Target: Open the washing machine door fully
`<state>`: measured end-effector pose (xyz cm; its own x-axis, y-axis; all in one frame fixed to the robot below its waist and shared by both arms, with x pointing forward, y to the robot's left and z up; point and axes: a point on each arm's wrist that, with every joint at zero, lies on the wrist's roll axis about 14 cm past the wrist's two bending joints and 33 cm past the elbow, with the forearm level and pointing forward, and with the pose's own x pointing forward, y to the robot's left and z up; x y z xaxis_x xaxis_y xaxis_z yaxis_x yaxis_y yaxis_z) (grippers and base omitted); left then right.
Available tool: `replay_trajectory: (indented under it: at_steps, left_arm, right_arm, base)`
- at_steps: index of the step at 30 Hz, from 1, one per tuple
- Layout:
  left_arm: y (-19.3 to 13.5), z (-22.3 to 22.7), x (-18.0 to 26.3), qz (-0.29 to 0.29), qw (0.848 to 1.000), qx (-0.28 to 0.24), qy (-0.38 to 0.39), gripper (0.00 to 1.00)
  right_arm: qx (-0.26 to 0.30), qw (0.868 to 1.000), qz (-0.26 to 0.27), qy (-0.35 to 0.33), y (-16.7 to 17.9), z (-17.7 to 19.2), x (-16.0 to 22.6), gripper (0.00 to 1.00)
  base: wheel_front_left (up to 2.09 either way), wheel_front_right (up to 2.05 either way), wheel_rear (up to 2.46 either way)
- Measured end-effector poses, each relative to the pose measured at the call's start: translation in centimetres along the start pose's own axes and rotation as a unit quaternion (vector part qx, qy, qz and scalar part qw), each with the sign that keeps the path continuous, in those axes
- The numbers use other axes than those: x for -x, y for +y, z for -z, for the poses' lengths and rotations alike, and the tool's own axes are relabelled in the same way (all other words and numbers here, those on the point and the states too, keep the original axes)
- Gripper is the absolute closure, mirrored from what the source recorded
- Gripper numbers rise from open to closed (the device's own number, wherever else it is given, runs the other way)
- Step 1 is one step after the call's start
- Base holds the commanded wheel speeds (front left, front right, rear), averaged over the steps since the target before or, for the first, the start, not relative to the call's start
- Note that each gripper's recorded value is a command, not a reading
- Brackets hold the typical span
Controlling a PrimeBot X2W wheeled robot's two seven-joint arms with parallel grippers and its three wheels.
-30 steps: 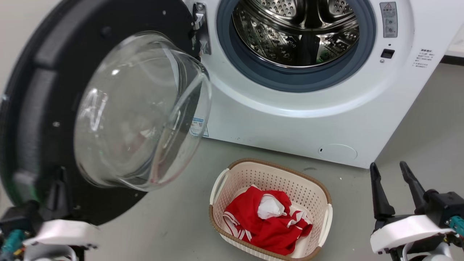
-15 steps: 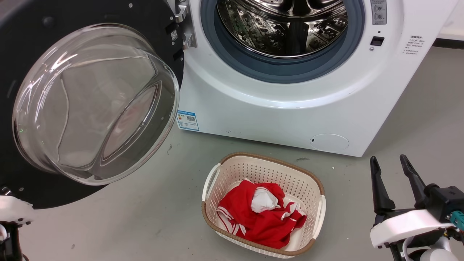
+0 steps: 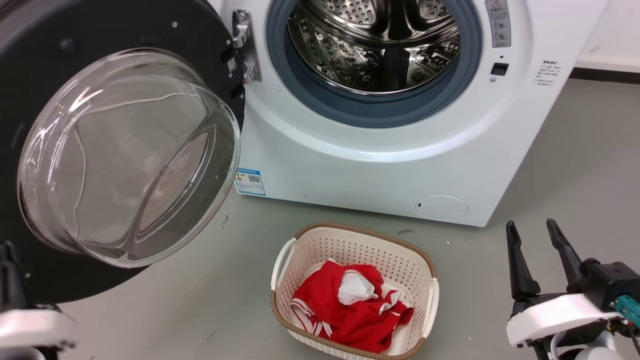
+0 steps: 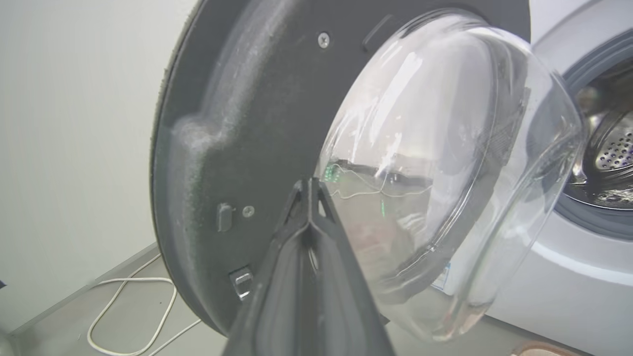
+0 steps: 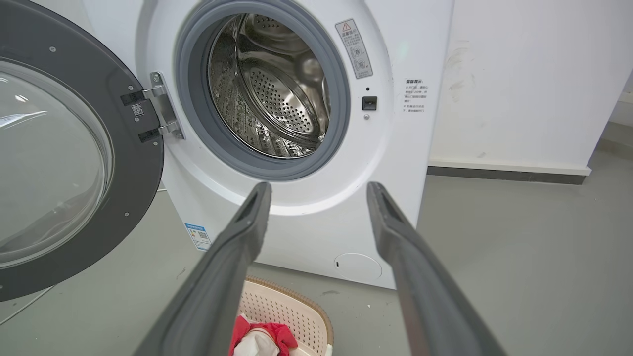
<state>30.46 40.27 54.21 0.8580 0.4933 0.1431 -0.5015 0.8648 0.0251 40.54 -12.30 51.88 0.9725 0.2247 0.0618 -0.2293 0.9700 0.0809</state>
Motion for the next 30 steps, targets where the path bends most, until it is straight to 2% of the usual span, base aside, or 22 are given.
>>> replay_trajectory:
  at_steps: [6, 8, 10, 16, 22, 30]
  left_arm:
    - [-4.0, 0.2, 2.9, 0.036, 0.999, 0.018, -0.005, 1.00]
    - [-5.7, 0.2, 3.7, 0.055, 0.998, 0.030, -0.005, 0.54]
    - [-7.5, 0.4, 4.4, 0.074, 0.997, 0.038, -0.003, 0.00]
    - [-13.2, 0.0, 5.7, 0.151, 0.987, 0.050, -0.006, 0.00]
    - [-17.9, -2.2, 5.8, 0.216, 0.973, 0.066, -0.038, 0.00]
    - [-21.6, -3.5, 5.4, 0.263, 0.960, 0.082, -0.054, 0.00]
  right_arm:
    - [0.005, 1.000, 0.007, -0.005, -0.4, -0.5, 0.7, 0.00]
    - [0.008, 1.000, 0.011, -0.005, -0.6, -0.6, 1.1, 0.00]
    - [0.010, 1.000, 0.015, -0.005, -0.8, -0.6, 1.5, 0.00]
    - [0.017, 0.999, 0.023, -0.015, -1.3, -1.5, 2.1, 0.00]
    - [0.027, 0.999, 0.032, -0.033, -1.8, -2.9, 2.8, 0.00]
    - [0.043, 0.997, 0.056, -0.038, -3.2, -3.6, 4.2, 0.00]
  base:
    - [0.00, 0.00, 0.00]
    - [0.00, 0.00, 0.00]
    - [0.00, 0.00, 0.00]
    - [0.00, 0.00, 0.00]
    - [0.00, 0.00, 0.00]
    - [0.00, 0.00, 0.00]
